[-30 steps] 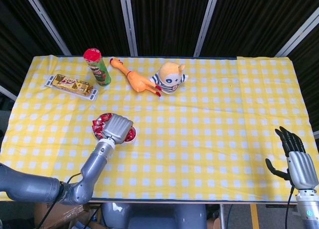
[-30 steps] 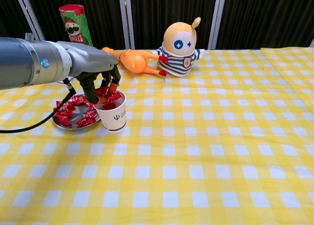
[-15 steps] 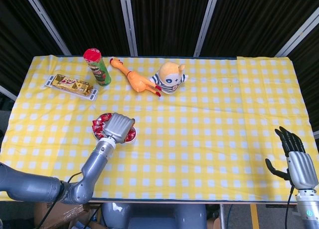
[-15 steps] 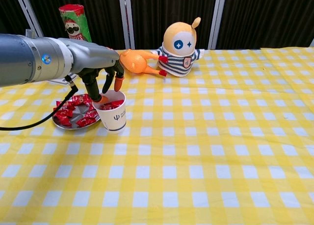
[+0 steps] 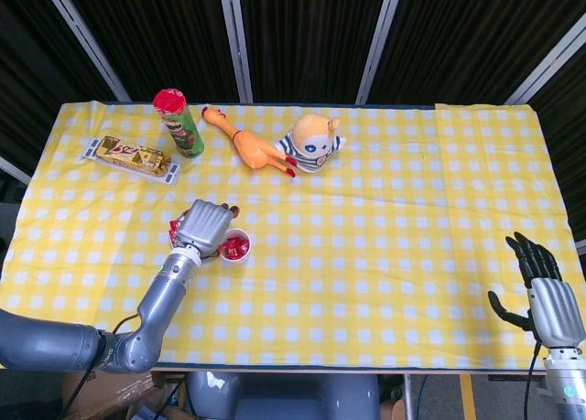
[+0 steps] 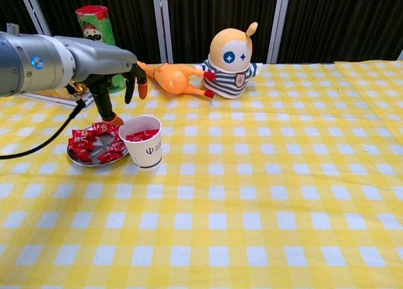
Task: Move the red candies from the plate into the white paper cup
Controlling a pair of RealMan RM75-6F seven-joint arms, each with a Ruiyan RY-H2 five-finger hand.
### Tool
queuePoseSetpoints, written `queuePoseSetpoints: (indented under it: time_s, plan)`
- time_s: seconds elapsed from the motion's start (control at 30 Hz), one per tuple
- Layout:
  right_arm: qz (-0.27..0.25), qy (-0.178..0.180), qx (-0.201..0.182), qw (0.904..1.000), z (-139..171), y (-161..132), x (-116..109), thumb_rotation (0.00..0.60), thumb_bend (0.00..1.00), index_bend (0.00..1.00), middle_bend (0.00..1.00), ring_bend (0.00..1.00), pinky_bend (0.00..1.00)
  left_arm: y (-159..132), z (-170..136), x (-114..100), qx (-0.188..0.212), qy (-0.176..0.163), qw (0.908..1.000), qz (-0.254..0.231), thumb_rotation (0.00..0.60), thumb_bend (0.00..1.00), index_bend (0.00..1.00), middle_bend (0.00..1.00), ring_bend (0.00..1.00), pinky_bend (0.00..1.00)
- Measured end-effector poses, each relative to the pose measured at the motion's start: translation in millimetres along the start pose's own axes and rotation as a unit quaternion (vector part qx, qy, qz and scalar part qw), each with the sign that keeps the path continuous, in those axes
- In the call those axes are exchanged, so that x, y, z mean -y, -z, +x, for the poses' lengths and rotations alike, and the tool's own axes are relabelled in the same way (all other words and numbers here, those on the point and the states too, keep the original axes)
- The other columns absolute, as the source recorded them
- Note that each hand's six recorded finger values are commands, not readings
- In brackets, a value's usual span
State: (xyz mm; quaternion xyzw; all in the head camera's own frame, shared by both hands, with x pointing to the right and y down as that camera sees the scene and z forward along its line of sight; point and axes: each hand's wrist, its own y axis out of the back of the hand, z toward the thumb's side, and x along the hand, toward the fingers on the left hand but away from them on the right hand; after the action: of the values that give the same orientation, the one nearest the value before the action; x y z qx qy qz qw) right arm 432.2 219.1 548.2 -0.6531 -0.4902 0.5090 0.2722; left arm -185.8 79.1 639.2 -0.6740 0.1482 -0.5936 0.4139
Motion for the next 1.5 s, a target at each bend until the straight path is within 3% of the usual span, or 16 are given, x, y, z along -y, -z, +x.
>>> queuePoseSetpoints:
  time_s: [0.23,0.73,0.93,1.5]
  plan:
    - [0.001,-0.001,0.0,1.0,0,0,1,0.6,0.41,0.0,0.0,0.0,0.0,38,0,18,-0.041,0.021,0.9989,0.013,0.6,0.27,0.29,0.36,0.89,0.89]
    - [0.0,-0.002,0.001,1.0,-1,1,1,0.6,0.41,0.0,0.0,0.0,0.0,68,5,61,-0.084,0.074,0.993,0.04,0.6,0.27,0.3,0.36,0.89,0.89]
    - [0.0,-0.003,0.0,1.0,-1,0,2,0.6,0.41,0.0,0.0,0.0,0.0,81,3,66,-0.1,0.079,0.991,0.04,0.6,0.27,0.29,0.35,0.89,0.89]
    - [-0.002,-0.003,0.003,1.0,-1,1,1,0.6,0.41,0.0,0.0,0.0,0.0,71,12,78,-0.1,0.092,0.9899,0.041,0.6,0.27,0.32,0.38,0.89,0.89]
